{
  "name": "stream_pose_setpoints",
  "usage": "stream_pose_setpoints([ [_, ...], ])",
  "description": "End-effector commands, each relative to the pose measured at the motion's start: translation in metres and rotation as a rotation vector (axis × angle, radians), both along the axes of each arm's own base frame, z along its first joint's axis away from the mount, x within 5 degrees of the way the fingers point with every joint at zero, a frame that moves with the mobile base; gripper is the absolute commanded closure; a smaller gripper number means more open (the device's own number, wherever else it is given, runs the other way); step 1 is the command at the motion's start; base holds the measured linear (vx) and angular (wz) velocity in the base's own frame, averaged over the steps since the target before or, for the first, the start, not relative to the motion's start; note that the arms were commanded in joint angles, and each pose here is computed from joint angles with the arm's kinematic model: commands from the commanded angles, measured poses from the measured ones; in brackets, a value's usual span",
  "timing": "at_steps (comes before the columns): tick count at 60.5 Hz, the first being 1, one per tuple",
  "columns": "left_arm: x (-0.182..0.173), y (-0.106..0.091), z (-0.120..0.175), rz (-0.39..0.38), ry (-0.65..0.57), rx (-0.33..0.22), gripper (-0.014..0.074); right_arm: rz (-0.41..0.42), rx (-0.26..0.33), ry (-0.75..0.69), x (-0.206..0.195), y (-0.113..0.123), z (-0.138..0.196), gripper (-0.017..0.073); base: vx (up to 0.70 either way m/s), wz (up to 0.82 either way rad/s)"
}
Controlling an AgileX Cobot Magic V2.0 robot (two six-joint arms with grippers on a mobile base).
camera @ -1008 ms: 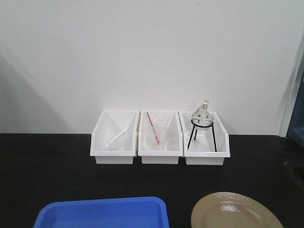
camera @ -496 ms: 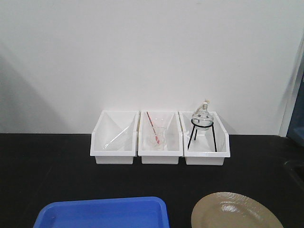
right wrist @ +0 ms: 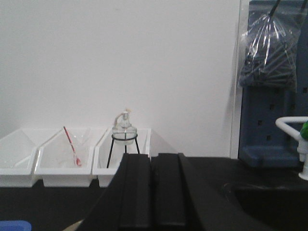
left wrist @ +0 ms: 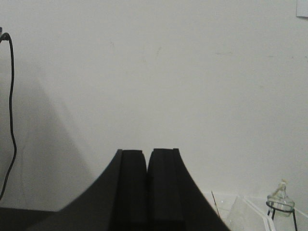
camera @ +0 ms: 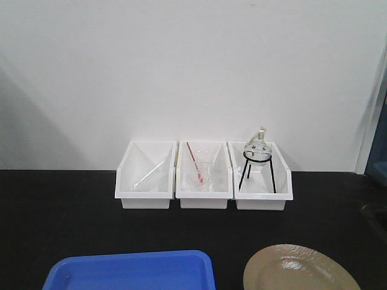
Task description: Place disk in tray to left cabinet
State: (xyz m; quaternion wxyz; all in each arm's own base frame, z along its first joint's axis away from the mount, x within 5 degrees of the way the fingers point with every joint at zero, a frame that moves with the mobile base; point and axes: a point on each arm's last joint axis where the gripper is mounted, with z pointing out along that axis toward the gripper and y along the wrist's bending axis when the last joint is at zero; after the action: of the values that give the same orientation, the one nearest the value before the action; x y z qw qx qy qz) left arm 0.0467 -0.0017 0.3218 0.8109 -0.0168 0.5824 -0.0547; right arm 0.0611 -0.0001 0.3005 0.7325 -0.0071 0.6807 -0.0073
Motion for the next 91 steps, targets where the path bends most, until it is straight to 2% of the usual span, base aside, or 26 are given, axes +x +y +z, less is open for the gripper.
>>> stream_pose_setpoints([
  [1, 0.013, 0.000, 0.010, 0.001, 0.017, -0.010, 0.0568, -0.002, -0.006, -0.023, 0.011, 0.000, 0.012, 0.0517, 0.00, 0.00],
  [9, 0.032, -0.001, 0.002, 0.002, 0.127, -0.001, 0.0523, -0.002, -0.006, 0.065, 0.028, 0.000, 0.005, 0.0442, 0.00, 0.00],
  [15, 0.043, -0.001, -0.002, 0.003, 0.182, 0.003, 0.0468, -0.001, -0.005, 0.099, 0.039, 0.000, 0.002, 0.0354, 0.00, 0.00],
  [27, 0.061, -0.002, -0.017, 0.002, 0.314, 0.006, 0.0279, 0.000, -0.005, 0.168, 0.054, 0.000, -0.006, 0.0166, 0.00, 0.00],
  [34, 0.067, -0.002, -0.020, 0.002, 0.346, 0.007, 0.0209, 0.000, -0.003, 0.206, 0.060, 0.000, -0.011, 0.0141, 0.00, 0.00],
  [42, 0.068, -0.002, -0.023, 0.001, 0.372, 0.006, 0.0200, 0.000, 0.049, 0.239, 0.062, 0.000, -0.014, 0.0142, 0.00, 0.00],
  [45, 0.068, -0.003, -0.025, 0.000, 0.389, 0.007, 0.0200, 0.001, 0.101, 0.258, 0.061, 0.001, -0.016, 0.0142, 0.00, 0.00],
  [49, 0.068, -0.003, -0.029, -0.001, 0.432, 0.009, 0.0200, 0.003, 0.239, 0.305, 0.060, 0.002, -0.020, 0.0142, 0.00, 0.00],
  [59, 0.066, -0.003, -0.038, -0.005, 0.541, 0.014, 0.0200, -0.021, 0.701, 0.397, 0.068, 0.006, -0.029, 0.0142, 0.00, 0.00],
  [62, 0.066, -0.003, -0.040, -0.005, 0.556, 0.014, 0.0200, -0.044, 0.811, 0.417, 0.074, 0.006, -0.033, 0.0142, 0.00, 0.00],
  [64, 0.066, -0.003, -0.040, -0.006, 0.562, 0.014, 0.0200, -0.060, 0.862, 0.427, 0.077, 0.006, -0.036, 0.0142, 0.00, 0.00],
  [76, 0.066, -0.003, -0.039, -0.005, 0.553, 0.014, 0.0200, -0.202, 1.038, 0.542, 0.111, 0.003, -0.066, 0.0142, 0.00, 0.00],
  [82, 0.066, -0.003, -0.039, -0.005, 0.553, 0.014, 0.0200, -0.275, 1.109, 0.593, 0.123, 0.001, -0.082, 0.0142, 0.00, 0.00],
  [87, 0.066, -0.003, -0.039, -0.005, 0.553, 0.014, 0.0200, -0.327, 1.139, 0.643, 0.130, 0.001, -0.095, 0.0142, 0.00, 0.00],
  [91, 0.066, -0.003, -0.039, -0.005, 0.553, 0.014, 0.0200, -0.360, 1.133, 0.694, 0.135, 0.001, -0.106, 0.0142, 0.00, 0.00],
])
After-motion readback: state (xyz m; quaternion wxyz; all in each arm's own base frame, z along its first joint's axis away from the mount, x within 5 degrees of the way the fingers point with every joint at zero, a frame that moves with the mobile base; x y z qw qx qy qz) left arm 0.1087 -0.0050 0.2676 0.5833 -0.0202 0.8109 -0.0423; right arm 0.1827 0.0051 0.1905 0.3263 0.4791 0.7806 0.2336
